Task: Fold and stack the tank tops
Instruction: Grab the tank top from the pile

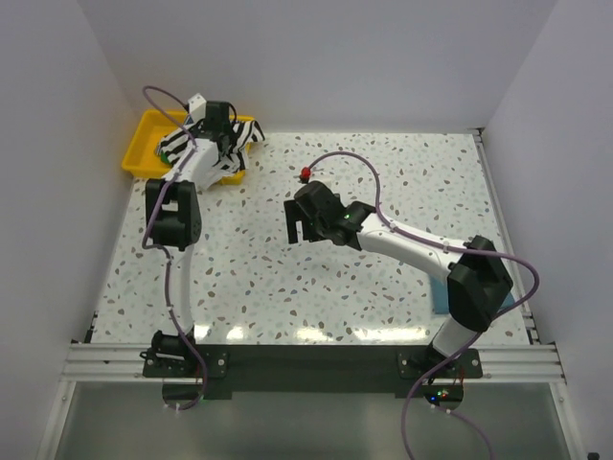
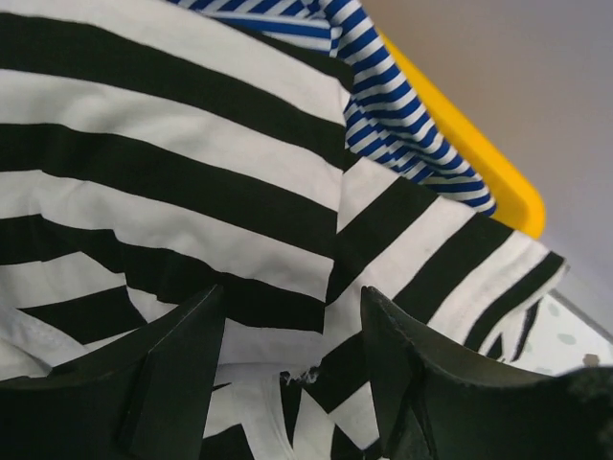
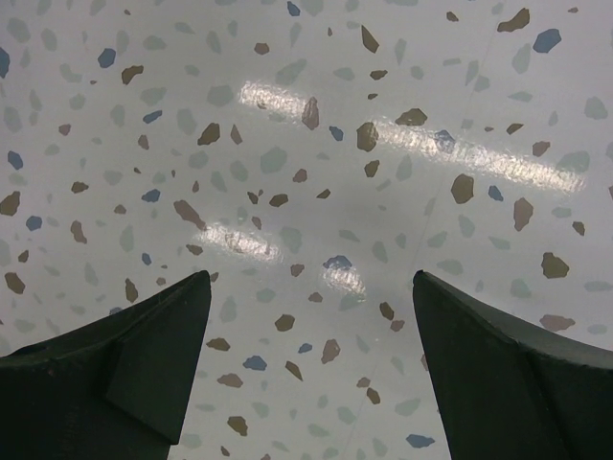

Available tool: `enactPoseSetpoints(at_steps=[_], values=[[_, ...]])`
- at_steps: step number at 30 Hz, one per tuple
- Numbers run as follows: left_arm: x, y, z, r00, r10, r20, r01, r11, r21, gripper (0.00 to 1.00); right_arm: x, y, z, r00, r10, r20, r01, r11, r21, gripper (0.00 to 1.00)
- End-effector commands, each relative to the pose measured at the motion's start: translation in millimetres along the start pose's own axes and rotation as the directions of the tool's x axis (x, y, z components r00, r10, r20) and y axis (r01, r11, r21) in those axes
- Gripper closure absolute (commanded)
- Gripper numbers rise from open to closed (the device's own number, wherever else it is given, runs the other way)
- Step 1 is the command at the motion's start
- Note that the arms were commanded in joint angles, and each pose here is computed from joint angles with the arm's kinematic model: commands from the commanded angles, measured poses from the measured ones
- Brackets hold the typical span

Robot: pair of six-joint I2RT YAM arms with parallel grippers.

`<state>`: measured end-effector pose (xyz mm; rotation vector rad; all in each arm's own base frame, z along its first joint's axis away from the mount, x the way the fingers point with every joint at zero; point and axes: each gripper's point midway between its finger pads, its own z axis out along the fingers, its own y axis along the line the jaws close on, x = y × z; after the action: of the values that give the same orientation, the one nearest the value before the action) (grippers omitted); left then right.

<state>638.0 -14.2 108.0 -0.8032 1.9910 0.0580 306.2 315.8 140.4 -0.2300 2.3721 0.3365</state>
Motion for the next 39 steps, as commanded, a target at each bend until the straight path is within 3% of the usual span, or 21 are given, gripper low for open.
enactPoseSetpoints(at_steps=[1,3,8,13,19,24,32,39], values=[[-27.0,-4.5,6.0,0.996,-0.030,0.079,0.030,1.000,0.008,0.37,-3.3,5.4,5.4,1.000,-0.019,0.006,0.019,1.000,-0.018,0.10],[-19.1,-2.5,14.2,0.997,-0.033,0.068,0.032,0.999,0.013,0.40,1.9,2.4,8.9,1.000,-0.019,-0.005,0.019,1.000,-0.008,0.10],[-12.6,-1.9,15.7,0.997,-0.044,0.058,0.042,0.999,0.022,0.61,8.9,-3.5,12.8,1.000,-0.019,-0.018,0.019,1.000,0.018,0.10],[-31.9,-6.0,2.3,0.994,-0.050,0.100,0.046,0.998,0.050,0.69,8.8,-5.7,13.6,1.000,-0.026,-0.016,0.027,0.999,0.029,0.11],[-83.9,-18.7,-30.9,0.979,-0.053,0.198,0.033,0.994,0.100,0.85,10.9,-6.0,15.9,0.999,-0.028,-0.021,0.029,0.999,0.034,0.10],[-159.4,-35.2,-90.3,0.943,-0.079,0.325,0.017,0.981,0.192,1.00,10.9,-7.1,14.5,0.999,-0.029,-0.021,0.029,0.999,0.038,0.11],[-225.4,-68.0,-182.4,0.909,-0.145,0.391,-0.034,0.909,0.415,1.00,-10.7,-15.7,4.8,0.999,-0.026,0.034,0.023,0.996,0.085,0.10],[-237.9,-103.1,-277.3,0.905,-0.211,0.371,-0.062,0.796,0.603,1.00,-46.4,-50.9,-14.1,0.993,0.027,0.114,-0.046,0.984,0.171,0.10]])
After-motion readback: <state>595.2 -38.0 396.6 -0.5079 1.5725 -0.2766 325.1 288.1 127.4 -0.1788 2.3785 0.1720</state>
